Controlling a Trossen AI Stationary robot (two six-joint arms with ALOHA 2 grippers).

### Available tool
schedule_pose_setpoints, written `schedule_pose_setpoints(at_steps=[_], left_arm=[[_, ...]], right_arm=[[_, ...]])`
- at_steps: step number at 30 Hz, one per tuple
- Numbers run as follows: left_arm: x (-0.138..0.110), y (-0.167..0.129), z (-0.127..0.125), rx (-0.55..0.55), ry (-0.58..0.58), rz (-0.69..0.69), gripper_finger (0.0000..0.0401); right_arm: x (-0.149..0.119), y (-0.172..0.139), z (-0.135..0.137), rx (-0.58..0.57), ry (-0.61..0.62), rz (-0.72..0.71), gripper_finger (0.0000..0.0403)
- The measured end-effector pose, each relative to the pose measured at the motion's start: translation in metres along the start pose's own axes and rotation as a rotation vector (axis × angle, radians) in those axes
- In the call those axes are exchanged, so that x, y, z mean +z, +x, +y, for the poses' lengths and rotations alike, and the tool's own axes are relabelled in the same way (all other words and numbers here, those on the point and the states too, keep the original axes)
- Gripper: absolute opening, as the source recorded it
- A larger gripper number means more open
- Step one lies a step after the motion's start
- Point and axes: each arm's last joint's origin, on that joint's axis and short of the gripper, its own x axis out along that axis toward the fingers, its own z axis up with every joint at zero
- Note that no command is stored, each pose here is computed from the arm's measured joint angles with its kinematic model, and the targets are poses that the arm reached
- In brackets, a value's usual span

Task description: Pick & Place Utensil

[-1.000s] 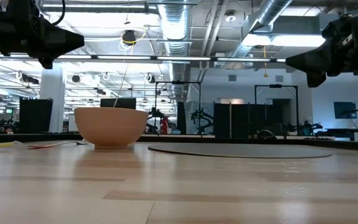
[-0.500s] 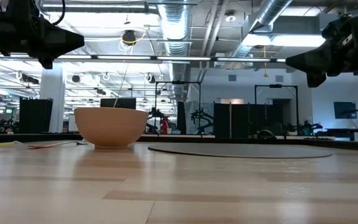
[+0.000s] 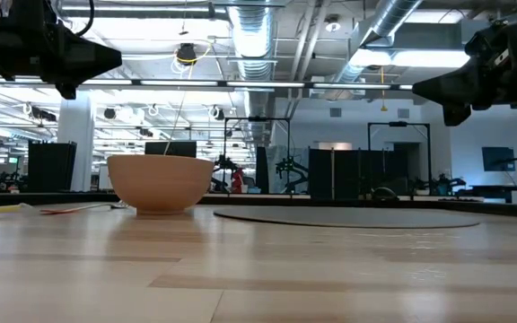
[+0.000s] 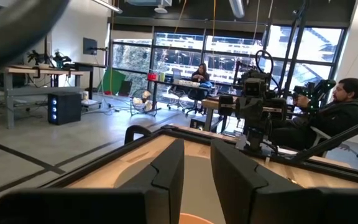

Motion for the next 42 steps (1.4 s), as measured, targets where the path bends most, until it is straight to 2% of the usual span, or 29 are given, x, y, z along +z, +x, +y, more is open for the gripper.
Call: schedule_pose_setpoints(at_steps=[8,24,28,31,34,42], left_arm=[[0.000,0.000,-0.002,-0.061,-0.002,-0.002,0.0081],[0.004,0.000,-0.002,-0.061,-0.051,-0.032,0.0081],[0.016,0.001,-0.003,-0.087,-0.066,-0.050,0.0081],[0.026,0.003,-0.005,-0.110,-0.060,-0.042,0.0081],[0.035,0.009,-0.009,-0.112,-0.046,-0.019,0.0081],[0.061,0.034,-0.027,-0.155,0.035,0.110,0.0081]], right_arm=[[0.000,0.000,0.000,0.000,0.000,0.000,0.0000],[0.001,0.000,0.000,0.002,-0.001,-0.012,0.0000],[0.012,-0.001,0.001,0.014,-0.009,-0.131,0.0000],[0.028,-0.004,0.003,0.029,-0.036,-0.295,0.0000],[0.040,-0.009,0.006,0.071,-0.003,-0.427,0.0000],[0.053,-0.005,0.015,0.174,-0.002,-0.388,0.0000]])
